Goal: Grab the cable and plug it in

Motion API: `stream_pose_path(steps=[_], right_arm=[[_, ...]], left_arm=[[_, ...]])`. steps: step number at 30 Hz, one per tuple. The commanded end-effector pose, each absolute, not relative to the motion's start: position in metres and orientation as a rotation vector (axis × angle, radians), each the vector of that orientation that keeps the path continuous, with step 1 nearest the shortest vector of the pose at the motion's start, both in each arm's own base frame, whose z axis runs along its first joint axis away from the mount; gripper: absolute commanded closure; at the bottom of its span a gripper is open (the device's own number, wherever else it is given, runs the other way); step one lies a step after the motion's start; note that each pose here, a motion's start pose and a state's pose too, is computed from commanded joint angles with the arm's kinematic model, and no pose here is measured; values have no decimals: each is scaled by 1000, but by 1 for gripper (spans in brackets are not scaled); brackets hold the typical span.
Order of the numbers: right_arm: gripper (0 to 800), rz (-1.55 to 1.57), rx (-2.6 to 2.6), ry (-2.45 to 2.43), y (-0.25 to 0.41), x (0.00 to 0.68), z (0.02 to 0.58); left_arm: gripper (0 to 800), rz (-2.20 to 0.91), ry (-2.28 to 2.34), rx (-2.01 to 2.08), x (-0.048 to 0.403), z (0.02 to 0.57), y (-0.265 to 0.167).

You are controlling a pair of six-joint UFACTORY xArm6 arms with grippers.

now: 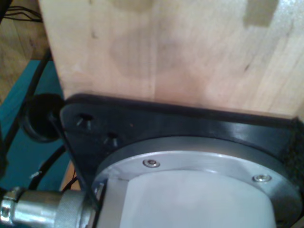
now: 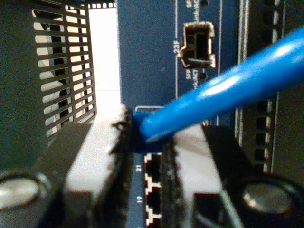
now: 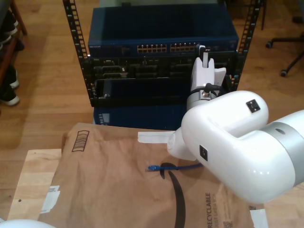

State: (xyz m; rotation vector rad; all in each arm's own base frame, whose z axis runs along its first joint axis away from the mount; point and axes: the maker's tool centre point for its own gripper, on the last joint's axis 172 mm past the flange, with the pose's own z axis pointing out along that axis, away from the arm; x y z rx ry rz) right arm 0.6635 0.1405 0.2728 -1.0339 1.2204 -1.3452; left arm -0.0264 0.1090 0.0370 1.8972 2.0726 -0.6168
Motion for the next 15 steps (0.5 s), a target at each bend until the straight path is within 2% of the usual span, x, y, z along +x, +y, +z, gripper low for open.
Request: stream_pose_path(steps=[15], right_arm=[[800,-1343,-1042,1209,149,662,273]], left_arm=[[2,-616,2074,1895,-27,37,109]])
